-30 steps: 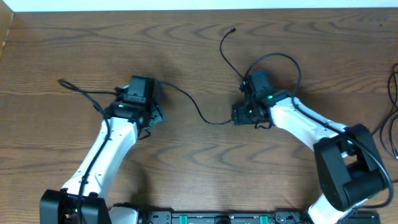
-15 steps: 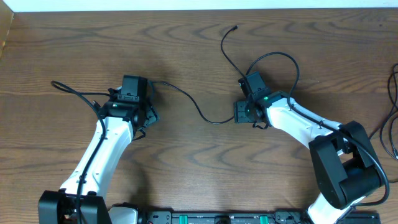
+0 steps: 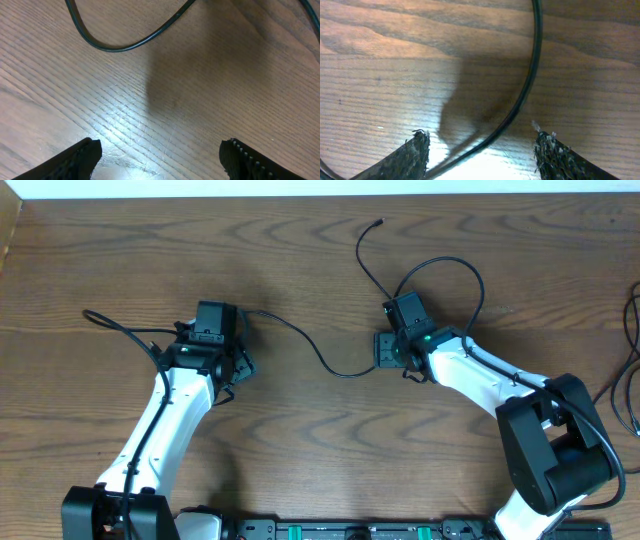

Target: Untangle cables

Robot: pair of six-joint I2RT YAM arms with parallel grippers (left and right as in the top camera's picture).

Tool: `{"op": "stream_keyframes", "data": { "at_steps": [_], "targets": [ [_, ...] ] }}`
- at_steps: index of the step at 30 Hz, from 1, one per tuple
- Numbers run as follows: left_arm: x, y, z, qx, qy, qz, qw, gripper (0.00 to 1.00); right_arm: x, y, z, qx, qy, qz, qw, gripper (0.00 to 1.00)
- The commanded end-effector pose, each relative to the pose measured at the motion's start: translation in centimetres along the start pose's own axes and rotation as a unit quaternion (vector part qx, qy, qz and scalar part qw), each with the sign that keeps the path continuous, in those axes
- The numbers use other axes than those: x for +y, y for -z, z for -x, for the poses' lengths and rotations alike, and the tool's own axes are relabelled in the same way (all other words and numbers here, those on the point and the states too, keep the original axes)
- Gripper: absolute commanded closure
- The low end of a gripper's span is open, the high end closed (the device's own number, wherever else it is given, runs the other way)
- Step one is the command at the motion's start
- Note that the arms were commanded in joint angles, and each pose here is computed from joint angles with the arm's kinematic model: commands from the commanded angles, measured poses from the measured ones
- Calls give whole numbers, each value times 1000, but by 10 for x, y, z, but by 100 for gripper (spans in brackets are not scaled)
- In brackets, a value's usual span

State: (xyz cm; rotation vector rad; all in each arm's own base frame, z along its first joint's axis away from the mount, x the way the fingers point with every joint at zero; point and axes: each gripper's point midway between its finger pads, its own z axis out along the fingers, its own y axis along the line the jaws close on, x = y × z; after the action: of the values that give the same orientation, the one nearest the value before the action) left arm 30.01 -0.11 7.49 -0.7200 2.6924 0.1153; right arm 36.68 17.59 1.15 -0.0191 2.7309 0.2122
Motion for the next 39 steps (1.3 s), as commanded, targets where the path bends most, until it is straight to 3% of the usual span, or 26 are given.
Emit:
{"op": "stream_keyframes", "data": {
  "at_steps": [1,19,20,22,39],
  "targets": [
    [4,0,2,-6,-5,8,1000,18,-8,-3,-10,13,16,-34,999,34],
    [7,1,-2,3,-7,15,1000,16,-38,3,-38,69,46,-103,991,34],
    [7,1,-2,3,-7,15,1000,8,-38,3,-38,69,46,-102,991,33],
    [7,1,-2,3,-7,15,1000,7,-38,3,-38,69,46,-102,991,32],
    [8,0,-3,4,-7,16,1000,6,-40,3,-45,78,46,-104,990,31]
  ]
}}
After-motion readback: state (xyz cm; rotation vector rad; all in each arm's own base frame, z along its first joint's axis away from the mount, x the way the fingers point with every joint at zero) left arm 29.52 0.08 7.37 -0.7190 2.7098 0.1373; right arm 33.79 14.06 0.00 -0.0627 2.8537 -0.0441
